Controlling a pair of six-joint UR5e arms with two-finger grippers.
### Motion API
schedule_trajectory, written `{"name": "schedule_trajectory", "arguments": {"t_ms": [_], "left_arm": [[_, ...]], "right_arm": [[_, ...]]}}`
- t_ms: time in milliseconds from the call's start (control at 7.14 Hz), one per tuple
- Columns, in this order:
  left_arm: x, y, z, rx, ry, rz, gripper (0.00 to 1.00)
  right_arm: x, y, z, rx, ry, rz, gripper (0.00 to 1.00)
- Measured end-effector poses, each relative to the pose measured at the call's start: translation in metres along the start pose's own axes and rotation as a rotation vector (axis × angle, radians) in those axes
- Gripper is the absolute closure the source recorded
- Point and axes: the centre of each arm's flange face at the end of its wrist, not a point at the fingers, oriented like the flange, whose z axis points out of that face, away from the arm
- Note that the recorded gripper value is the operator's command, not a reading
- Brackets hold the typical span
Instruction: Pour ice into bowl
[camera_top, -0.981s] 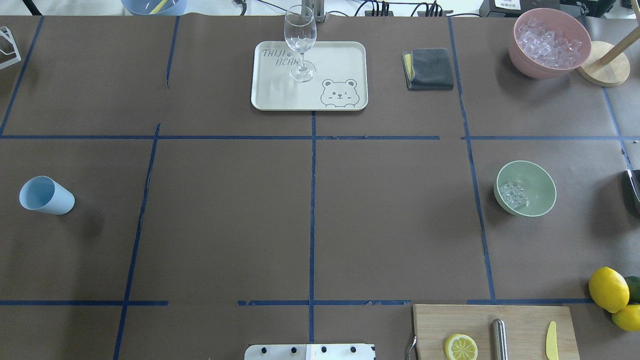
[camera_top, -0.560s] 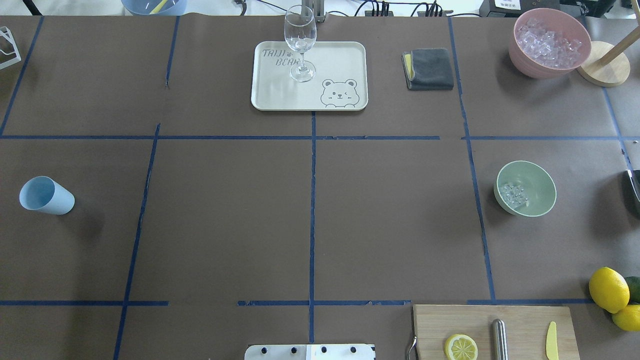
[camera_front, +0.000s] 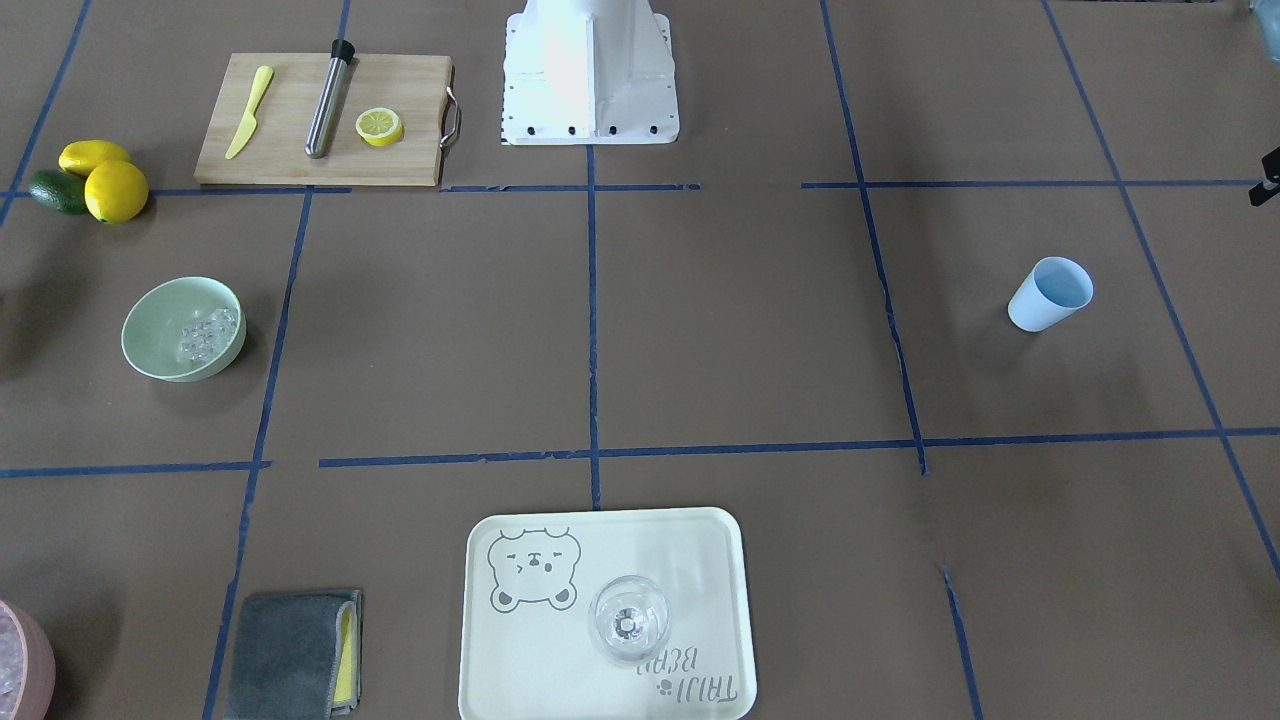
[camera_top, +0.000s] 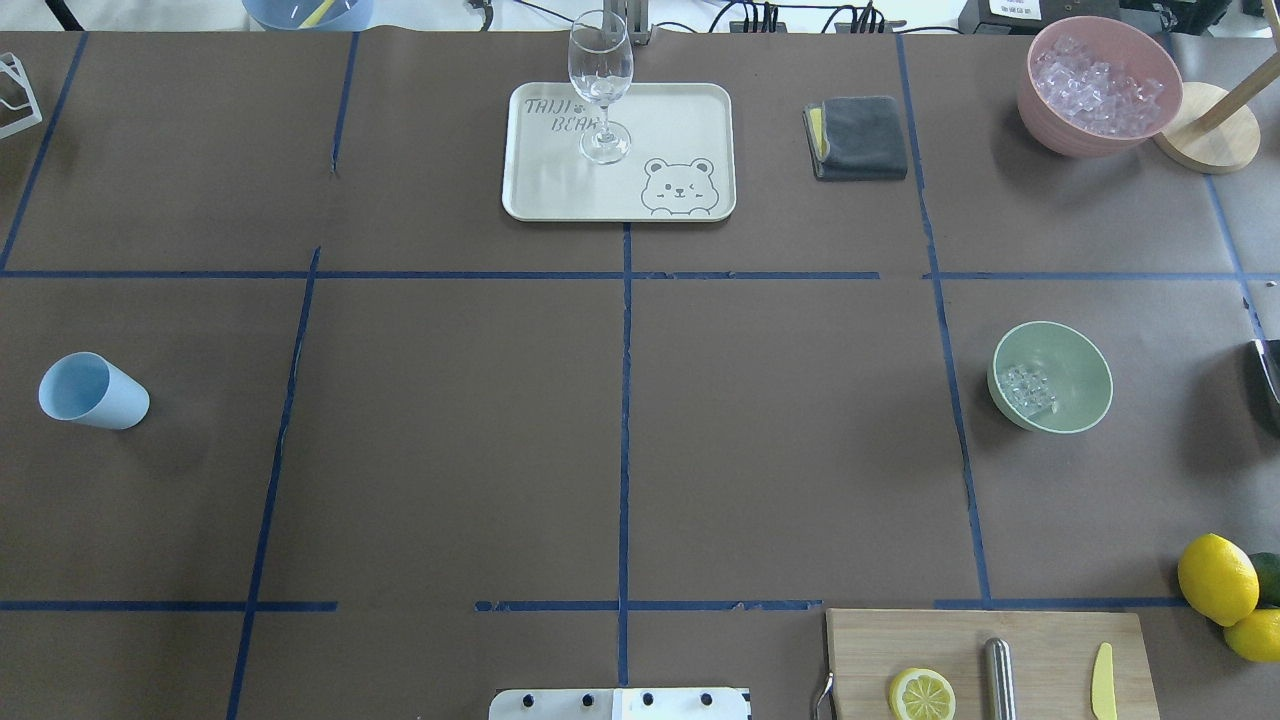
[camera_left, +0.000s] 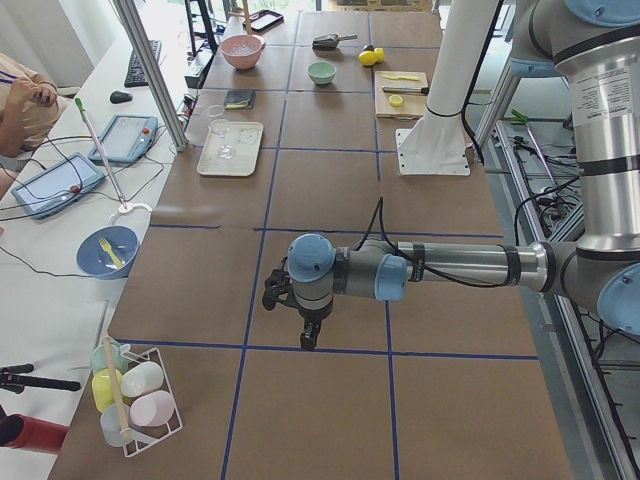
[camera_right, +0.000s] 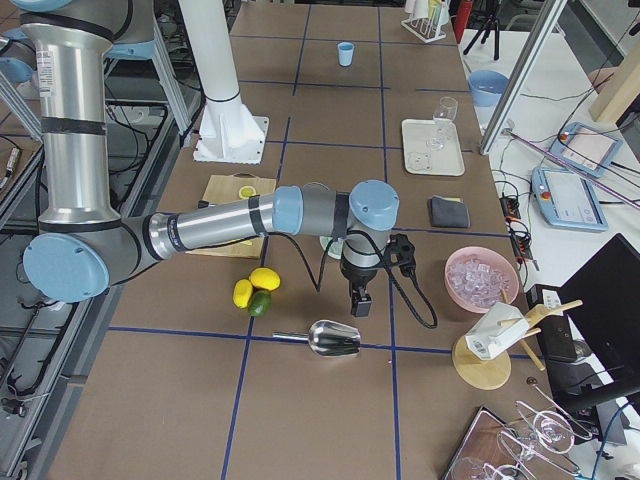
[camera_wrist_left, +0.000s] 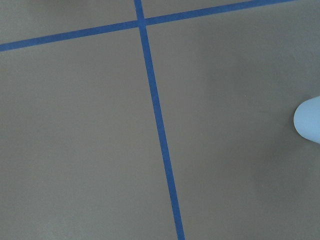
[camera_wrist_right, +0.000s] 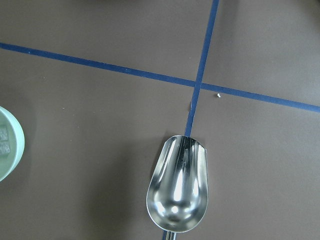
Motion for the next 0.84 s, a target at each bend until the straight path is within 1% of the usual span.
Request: {"name": "schedule_trajectory", "arguments": {"t_ms": [420,560,840], "left_arm": [[-0.011,-0.005,-0.017,0.031,-0.012,-0.020,0.00],[-0.010,-0.009,-0.021,0.028,-0.012,-0.026,0.00],[-0.001,-0.038,-0.037,-0.002,-0.008,-0.062,0.00]], "right_arm": [[-0.003,0.000,-0.003,0.010,-0.007,-0.009,0.00],[-0.006,0.000,-0.004,0.016,-0.016,-0.012,0.00],[-0.005,0.000,-0.003,0.015,-0.025,-0.011,0.00]]}}
